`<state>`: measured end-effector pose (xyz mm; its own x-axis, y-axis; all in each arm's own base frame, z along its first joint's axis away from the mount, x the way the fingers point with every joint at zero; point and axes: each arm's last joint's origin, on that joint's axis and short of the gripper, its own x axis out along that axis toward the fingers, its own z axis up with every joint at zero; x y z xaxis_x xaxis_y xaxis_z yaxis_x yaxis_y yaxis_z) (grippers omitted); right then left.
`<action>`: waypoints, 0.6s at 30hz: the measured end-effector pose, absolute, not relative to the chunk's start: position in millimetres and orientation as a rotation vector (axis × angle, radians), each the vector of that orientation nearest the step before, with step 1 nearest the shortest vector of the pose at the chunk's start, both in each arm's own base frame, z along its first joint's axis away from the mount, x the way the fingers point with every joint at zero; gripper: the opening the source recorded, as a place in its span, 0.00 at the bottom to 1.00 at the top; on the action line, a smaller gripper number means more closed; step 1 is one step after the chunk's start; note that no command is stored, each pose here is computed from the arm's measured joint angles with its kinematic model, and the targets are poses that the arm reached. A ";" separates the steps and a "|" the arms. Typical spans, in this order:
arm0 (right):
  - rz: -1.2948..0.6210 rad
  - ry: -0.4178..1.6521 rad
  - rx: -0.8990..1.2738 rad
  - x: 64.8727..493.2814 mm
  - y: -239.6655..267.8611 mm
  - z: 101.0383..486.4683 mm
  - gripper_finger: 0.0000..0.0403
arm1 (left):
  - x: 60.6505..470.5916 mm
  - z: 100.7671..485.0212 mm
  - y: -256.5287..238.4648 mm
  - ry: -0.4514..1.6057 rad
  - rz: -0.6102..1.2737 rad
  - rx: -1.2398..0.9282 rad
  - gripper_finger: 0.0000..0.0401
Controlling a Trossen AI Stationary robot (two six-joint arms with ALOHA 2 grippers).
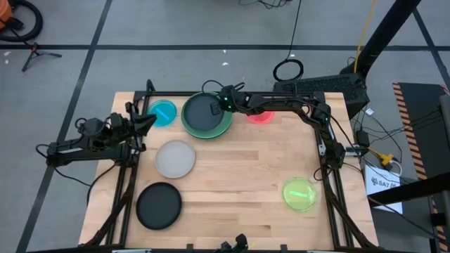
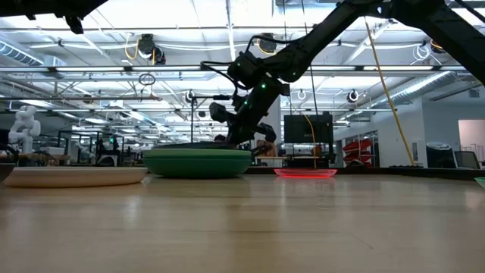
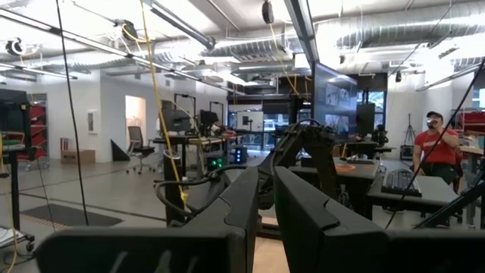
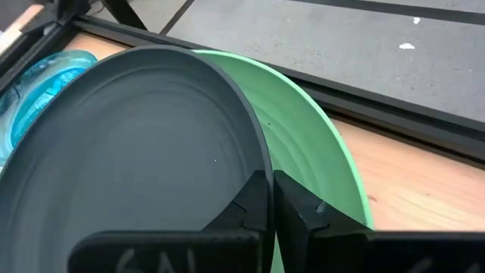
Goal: Stack plastic plates
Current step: Stack the top dark plate on the light green plate
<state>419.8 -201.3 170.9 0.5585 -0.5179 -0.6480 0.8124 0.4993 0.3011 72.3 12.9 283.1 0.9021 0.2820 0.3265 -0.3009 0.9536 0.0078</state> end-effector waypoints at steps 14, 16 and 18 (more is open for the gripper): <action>-0.848 0.520 0.635 420.2 -200.7 171.0 0.04 | 72.4 282.9 12.9 -0.326 0.301 0.059 0.13; -0.849 0.519 0.637 420.2 -200.7 171.0 0.05 | 72.5 282.7 12.9 -0.324 0.301 0.059 0.13; -0.849 0.519 0.638 420.2 -200.7 171.0 0.06 | 72.5 282.6 12.9 -0.323 0.301 0.058 0.13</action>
